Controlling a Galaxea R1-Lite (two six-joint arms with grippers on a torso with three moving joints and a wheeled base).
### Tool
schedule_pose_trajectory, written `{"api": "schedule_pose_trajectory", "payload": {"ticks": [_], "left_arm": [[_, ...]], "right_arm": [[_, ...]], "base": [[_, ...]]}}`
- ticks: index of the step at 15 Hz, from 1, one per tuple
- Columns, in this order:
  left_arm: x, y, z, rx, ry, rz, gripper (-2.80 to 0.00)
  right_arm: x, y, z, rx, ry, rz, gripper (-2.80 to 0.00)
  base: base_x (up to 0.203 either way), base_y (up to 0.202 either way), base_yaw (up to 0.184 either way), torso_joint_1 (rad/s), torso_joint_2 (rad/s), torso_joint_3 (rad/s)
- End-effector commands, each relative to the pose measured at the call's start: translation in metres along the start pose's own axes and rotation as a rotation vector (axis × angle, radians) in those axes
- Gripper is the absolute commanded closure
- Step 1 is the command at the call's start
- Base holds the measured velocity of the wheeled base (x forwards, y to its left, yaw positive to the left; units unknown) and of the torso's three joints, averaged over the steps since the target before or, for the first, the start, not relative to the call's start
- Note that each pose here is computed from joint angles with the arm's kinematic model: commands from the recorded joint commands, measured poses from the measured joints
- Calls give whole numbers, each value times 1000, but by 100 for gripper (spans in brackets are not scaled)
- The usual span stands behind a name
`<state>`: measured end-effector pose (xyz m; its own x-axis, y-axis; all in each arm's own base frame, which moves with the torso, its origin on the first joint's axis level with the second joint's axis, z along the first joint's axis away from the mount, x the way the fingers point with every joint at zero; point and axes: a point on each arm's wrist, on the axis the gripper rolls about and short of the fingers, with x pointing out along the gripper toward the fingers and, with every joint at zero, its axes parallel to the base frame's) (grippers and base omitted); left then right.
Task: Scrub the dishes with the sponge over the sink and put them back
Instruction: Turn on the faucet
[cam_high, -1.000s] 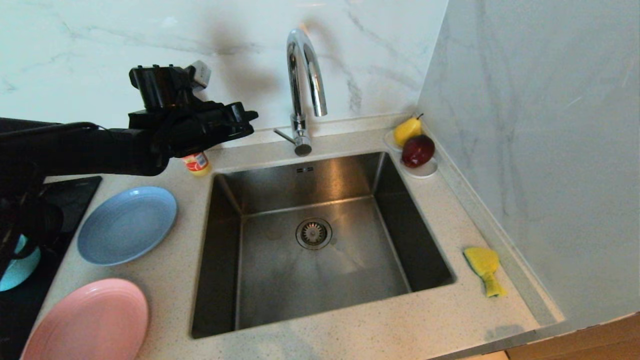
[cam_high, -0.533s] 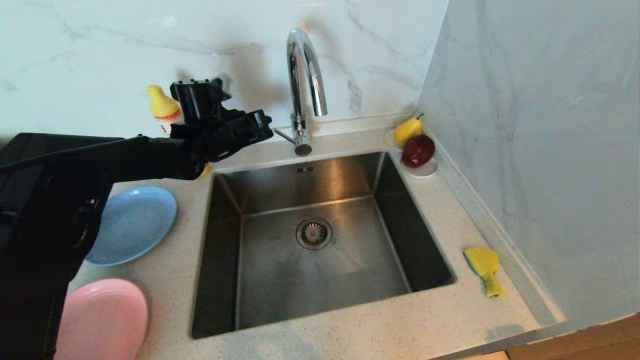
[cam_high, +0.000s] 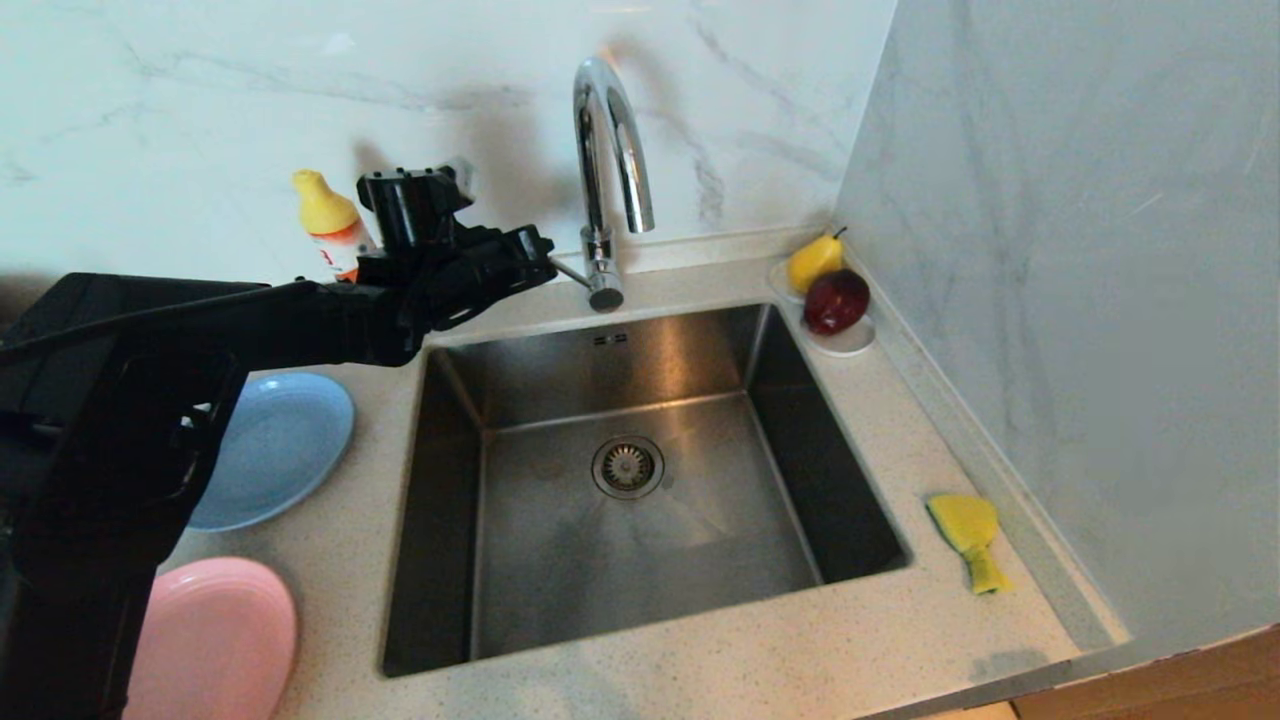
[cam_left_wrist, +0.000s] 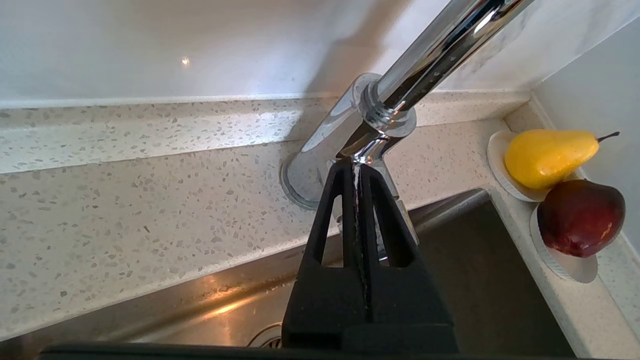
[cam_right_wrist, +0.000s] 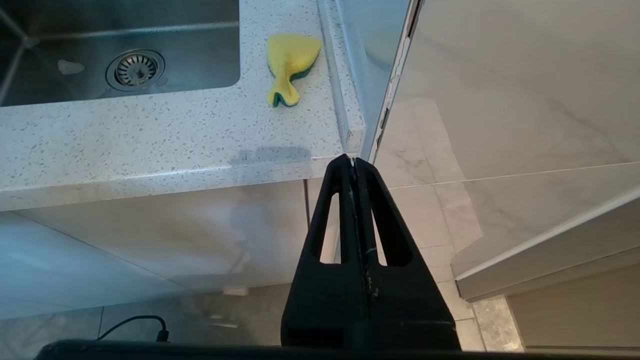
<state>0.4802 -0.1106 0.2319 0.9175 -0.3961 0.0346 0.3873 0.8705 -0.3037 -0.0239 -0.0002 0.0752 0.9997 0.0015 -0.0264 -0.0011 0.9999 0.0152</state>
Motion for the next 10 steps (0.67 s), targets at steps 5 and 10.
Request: {"api": "schedule_pose_trajectory", "payload": {"ticks": [5,10], "left_arm": [[3,-5,-7,-7,13,-10,0],[3,-10,-9,-40,20,-9,0]], "right_arm": [[0,0,0,0,-2,0,0],[0,0,0,0,-2,0,0]], "base": [[0,0,0,0,0,0],[0,0,0,0,0,0]]}}
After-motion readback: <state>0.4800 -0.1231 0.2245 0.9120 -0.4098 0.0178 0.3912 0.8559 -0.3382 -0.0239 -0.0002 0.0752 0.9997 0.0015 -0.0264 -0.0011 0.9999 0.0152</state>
